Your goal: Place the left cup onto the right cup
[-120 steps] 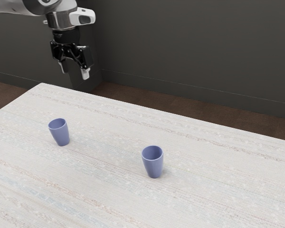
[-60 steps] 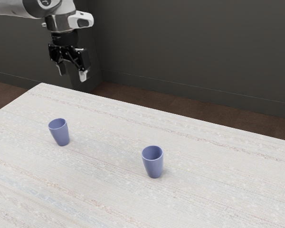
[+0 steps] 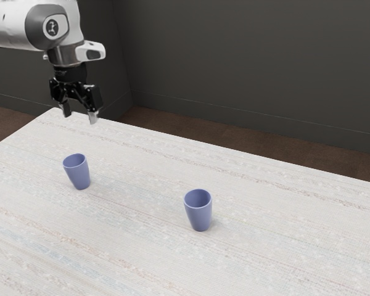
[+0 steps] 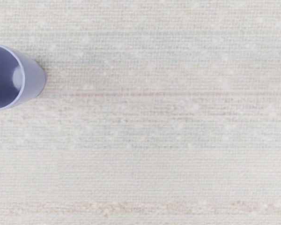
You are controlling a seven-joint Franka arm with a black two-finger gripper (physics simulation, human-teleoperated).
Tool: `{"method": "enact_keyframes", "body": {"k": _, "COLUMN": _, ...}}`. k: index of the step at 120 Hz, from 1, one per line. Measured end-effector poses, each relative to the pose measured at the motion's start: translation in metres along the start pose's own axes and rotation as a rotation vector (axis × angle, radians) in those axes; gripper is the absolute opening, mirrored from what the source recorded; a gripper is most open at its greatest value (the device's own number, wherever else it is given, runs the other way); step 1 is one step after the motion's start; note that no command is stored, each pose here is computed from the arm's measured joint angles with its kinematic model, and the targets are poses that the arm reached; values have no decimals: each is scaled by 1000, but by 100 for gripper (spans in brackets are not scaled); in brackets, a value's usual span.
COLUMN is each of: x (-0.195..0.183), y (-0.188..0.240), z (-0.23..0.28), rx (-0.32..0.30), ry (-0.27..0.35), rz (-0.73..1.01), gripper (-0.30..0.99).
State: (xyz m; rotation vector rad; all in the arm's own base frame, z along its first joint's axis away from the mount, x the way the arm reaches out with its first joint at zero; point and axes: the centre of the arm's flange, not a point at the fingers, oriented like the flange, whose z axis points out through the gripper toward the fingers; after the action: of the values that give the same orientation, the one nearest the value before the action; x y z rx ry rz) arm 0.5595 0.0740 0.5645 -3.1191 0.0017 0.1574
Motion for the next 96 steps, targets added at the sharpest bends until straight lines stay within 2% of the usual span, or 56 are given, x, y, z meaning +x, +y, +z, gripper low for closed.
{"method": "enact_keyframes", "body": {"k": 34, "x": 3, "y": -21, "z": 37, "rx": -3, "ry": 4, "rz": -9, "gripper": 69}}
{"method": "enact_keyframes", "body": {"k": 96, "x": 19, "y": -50, "z": 73, "rx": 14, "ry": 16, "rz": -25, "gripper": 69}}
